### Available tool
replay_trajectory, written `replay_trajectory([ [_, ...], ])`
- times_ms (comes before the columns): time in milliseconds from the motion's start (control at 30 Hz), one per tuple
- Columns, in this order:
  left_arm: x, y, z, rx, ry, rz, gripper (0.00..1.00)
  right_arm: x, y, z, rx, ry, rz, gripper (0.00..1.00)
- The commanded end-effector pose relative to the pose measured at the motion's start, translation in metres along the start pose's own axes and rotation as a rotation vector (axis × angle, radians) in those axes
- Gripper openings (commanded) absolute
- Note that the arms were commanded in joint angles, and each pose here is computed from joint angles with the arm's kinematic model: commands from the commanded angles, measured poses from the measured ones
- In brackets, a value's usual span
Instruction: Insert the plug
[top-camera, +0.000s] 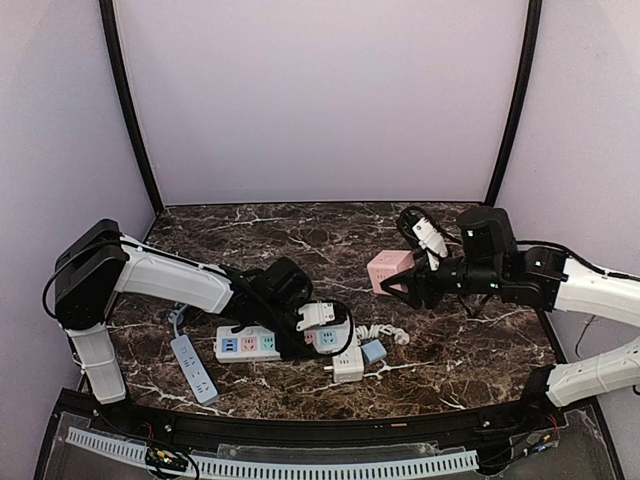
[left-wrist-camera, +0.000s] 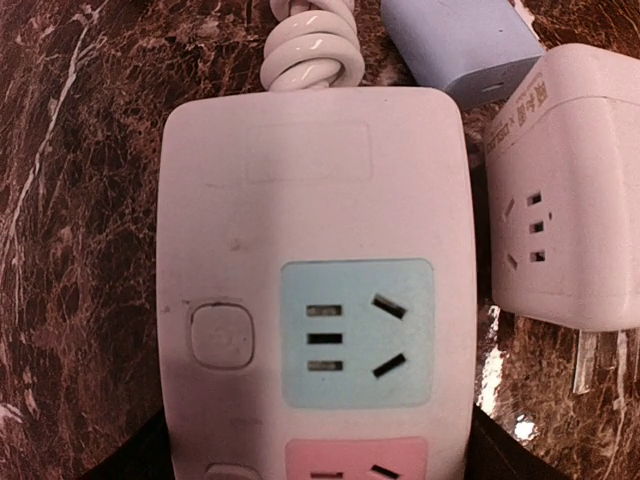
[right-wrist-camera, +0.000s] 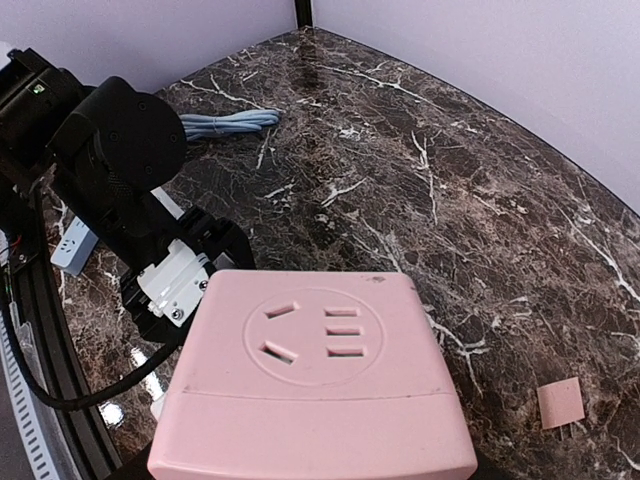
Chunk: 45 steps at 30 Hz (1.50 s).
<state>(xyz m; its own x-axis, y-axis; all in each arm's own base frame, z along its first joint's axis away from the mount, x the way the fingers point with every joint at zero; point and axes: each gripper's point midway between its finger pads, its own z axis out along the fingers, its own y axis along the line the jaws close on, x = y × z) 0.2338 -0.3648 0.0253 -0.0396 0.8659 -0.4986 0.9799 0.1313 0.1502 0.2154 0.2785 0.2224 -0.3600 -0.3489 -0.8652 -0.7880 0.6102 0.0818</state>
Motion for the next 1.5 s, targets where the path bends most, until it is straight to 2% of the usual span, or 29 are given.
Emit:
replay_trajectory([
  [0,0.035,0.019,-0.002,-0.085,0.105,-0.003,0.62,-0.047,0.008,0.004,-0.029,-0.115,-0.087,0.14],
  [133,0.041,0.025,-0.004,-0.100,0.095,-0.030,0.67,-0.063,0.011,0.011,-0.035,-0.126,-0.177,0.10],
  [467,0.032,0.036,-0.024,-0.153,0.022,-0.071,0.98,-0.085,0.012,0.019,-0.069,-0.122,-0.426,0.02],
  [700,0.013,0.029,-0.058,-0.161,-0.124,-0.067,0.99,-0.095,0.006,0.021,-0.071,-0.081,-0.560,0.00],
  [900,-0.002,0.038,-0.101,-0.266,-0.249,-0.091,0.99,-0.096,0.007,0.022,-0.091,-0.065,-0.707,0.00],
  [1067,0.002,0.062,-0.135,-0.449,-0.305,-0.196,0.99,-0.088,0.006,0.030,-0.100,-0.040,-0.799,0.00],
  [1300,0.015,0.076,-0.162,-0.582,-0.346,-0.341,0.99,-0.081,0.020,0.044,-0.227,0.009,-0.860,0.00],
  [1467,0.029,0.087,-0.172,-0.680,-0.371,-0.459,0.99,-0.067,0.019,0.071,-0.262,0.184,-0.814,0.00],
])
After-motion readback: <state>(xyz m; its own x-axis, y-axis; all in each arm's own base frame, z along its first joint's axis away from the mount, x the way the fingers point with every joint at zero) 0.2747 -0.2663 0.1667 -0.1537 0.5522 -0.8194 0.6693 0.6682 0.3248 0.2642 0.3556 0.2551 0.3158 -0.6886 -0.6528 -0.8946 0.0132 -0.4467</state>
